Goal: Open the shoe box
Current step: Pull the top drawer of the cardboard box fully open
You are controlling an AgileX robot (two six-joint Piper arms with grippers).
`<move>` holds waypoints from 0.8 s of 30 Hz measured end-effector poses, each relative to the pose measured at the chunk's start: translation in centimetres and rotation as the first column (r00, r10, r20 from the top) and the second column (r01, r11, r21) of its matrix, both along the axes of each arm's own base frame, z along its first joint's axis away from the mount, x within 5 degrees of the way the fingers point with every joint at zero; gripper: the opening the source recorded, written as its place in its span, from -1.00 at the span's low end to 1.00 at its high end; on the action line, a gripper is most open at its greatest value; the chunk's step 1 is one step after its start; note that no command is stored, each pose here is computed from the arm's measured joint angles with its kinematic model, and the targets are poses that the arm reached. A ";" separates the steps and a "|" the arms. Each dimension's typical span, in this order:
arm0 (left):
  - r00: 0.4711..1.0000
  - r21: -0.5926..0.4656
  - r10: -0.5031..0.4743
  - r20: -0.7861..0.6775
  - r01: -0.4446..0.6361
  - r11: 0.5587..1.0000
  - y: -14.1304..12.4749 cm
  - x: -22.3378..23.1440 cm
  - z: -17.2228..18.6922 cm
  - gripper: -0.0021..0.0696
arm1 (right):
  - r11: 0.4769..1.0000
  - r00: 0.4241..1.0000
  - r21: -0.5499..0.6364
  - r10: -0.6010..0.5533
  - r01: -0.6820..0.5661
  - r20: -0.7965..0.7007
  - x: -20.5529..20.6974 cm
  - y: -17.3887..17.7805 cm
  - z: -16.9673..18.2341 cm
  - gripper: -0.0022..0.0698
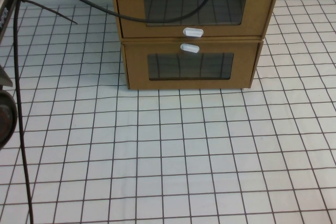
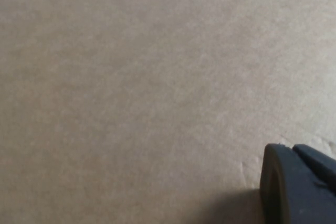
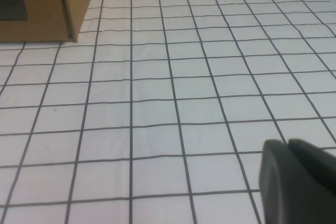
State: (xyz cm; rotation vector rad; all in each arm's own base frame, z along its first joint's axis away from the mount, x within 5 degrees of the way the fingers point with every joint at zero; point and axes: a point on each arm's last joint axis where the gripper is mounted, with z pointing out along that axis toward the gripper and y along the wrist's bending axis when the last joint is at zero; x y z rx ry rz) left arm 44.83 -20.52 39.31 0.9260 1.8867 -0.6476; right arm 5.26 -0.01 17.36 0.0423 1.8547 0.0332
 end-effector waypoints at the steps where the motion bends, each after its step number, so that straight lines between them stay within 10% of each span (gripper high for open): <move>1: 1.000 0.000 0.000 0.000 0.000 1.000 0.0 0.0 0.0 -0.95 | 1.000 1.000 0.000 0.000 0.000 0.000 0.0 0.0 0.0 -0.98; 10: 1.000 -0.002 0.002 -0.003 -0.002 1.000 0.0 0.0 0.0 -0.95 | 1.000 0.998 0.030 0.001 -0.003 0.070 0.2 0.1 0.6 -0.98; 24: 1.000 -0.002 0.002 -0.002 -0.002 1.000 0.0 0.0 0.0 -0.95 | 0.816 0.956 0.576 -0.128 -0.049 0.263 0.4 0.3 2.9 -0.98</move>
